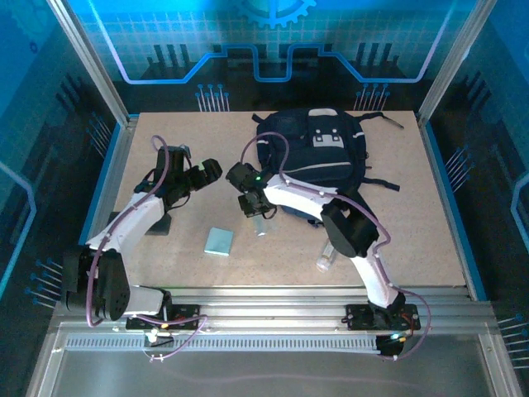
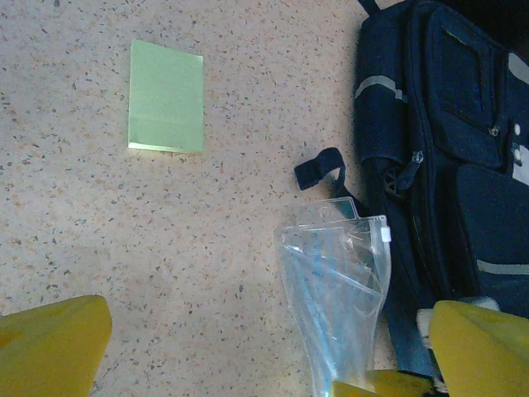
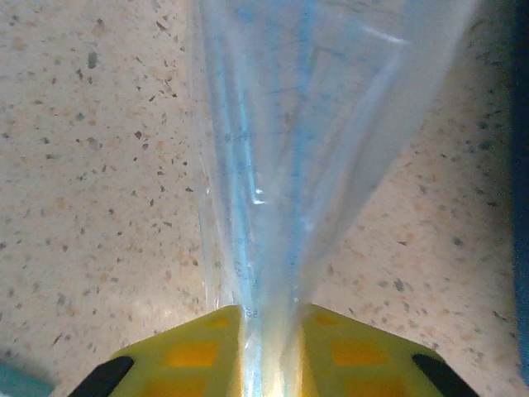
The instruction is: Pack books, pencil case, and school supplies into a backpack
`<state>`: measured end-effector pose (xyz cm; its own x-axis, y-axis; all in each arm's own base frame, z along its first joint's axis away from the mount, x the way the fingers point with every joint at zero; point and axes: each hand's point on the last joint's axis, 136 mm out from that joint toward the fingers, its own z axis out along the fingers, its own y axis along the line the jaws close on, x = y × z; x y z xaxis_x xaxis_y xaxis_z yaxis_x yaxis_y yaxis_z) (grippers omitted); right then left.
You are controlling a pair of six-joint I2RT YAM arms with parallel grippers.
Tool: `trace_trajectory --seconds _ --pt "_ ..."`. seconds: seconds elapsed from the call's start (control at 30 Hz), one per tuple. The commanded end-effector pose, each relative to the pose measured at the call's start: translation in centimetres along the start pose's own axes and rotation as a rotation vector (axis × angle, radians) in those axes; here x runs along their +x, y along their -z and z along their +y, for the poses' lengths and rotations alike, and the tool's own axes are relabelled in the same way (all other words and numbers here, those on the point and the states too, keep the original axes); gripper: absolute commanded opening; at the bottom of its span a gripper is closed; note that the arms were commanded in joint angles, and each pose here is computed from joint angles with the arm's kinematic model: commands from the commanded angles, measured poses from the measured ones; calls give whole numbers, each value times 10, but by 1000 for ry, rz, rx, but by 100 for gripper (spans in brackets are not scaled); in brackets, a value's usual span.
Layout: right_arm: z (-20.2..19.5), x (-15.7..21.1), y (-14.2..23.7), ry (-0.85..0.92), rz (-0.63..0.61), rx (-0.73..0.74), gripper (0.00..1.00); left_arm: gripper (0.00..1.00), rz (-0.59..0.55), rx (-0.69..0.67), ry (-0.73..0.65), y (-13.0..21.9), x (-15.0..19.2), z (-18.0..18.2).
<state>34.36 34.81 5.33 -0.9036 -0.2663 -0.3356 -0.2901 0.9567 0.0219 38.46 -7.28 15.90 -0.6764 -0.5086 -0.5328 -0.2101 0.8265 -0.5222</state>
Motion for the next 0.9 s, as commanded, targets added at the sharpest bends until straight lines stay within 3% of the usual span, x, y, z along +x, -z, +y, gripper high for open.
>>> trace_trajectory --seconds 0.0,0.07,0.3,0.5,0.7,0.87 --pt "-6 -16 38 -22 -55 -78 12 99 -15 30 -30 11 -8 -10" --pt "-7 -20 49 -45 -69 -137 0 99 -10 46 -31 11 -9 -14" --pt "-30 -35 94 -146 -145 -320 0 99 13 110 -156 2 -7 -48" --pt "-91 -42 134 -309 -246 -457 0 98 53 152 -410 -14 10 -104" --pt "-188 -20 159 -474 -344 -356 0 97 130 206 -702 -43 48 -169" --pt "-260 19 165 -642 -371 -281 0 96 198 253 -910 -71 87 -216"
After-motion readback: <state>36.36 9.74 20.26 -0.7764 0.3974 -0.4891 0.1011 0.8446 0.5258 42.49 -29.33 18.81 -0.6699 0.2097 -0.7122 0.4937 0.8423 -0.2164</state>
